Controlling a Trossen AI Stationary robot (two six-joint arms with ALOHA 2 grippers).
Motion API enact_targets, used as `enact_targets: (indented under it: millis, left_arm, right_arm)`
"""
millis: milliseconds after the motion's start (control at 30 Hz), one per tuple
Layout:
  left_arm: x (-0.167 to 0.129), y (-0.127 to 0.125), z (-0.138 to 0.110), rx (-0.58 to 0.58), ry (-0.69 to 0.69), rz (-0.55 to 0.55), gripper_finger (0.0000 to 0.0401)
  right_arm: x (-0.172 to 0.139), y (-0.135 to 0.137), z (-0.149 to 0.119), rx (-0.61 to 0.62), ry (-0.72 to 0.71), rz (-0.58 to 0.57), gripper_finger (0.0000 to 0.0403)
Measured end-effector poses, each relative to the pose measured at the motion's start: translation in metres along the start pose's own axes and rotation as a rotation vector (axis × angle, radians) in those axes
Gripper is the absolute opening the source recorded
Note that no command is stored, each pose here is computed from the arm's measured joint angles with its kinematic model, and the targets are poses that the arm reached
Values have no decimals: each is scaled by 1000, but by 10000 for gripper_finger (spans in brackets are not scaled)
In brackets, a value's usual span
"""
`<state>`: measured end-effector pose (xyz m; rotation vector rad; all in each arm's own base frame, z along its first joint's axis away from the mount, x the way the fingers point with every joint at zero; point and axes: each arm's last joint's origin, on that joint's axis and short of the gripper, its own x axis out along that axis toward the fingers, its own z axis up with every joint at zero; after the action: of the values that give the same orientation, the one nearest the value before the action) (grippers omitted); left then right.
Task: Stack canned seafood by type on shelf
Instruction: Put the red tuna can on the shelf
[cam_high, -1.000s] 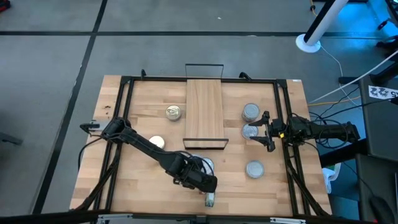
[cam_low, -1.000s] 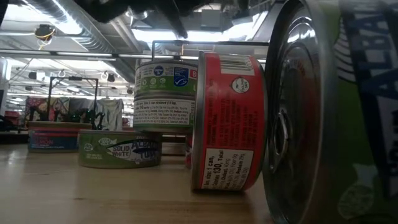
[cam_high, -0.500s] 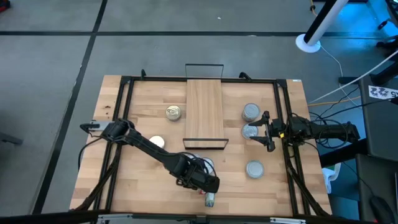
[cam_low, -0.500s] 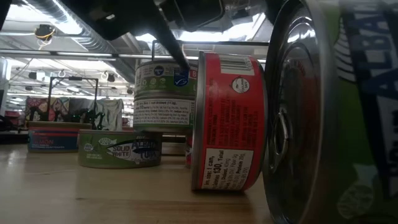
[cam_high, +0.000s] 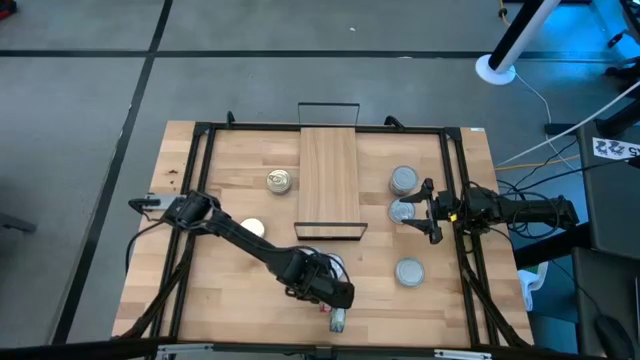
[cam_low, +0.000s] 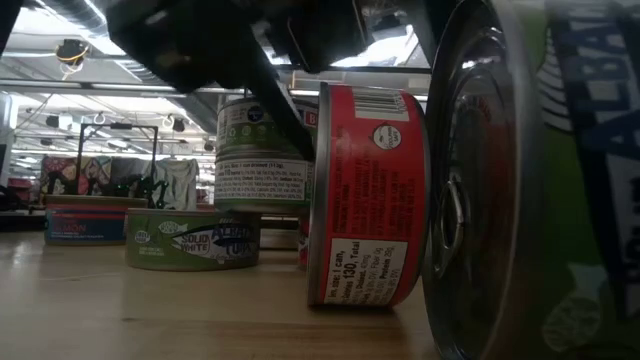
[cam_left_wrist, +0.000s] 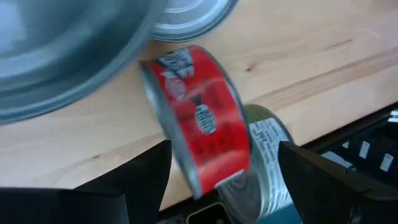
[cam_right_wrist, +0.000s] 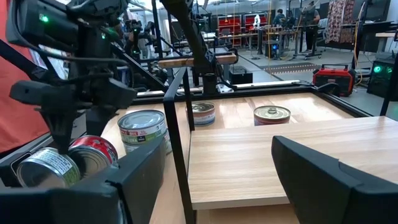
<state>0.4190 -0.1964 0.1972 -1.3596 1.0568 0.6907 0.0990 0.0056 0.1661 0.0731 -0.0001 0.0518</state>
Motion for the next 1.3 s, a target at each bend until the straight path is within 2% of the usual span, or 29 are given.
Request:
enact_targets:
  millis: [333,800,1000,1133,1300]
  left_arm:
    - [5,2,3,-12,-6,20,279]
    - [2,2,2,-17,2,23,137]
    - [-1,3,-2,-25,4,28,135]
    - [-6,8,-1,-48,-8,76,140]
    - [-12,8,-1,-25,-11,83,136]
  right_arm:
    - [0,0,0,0,0,0,293]
    - [0,0,0,0,0,-1,293]
    - [0,0,0,0,0,0,293]
    - [0,0,0,0,0,0,293]
    - [0,0,0,0,0,0,293]
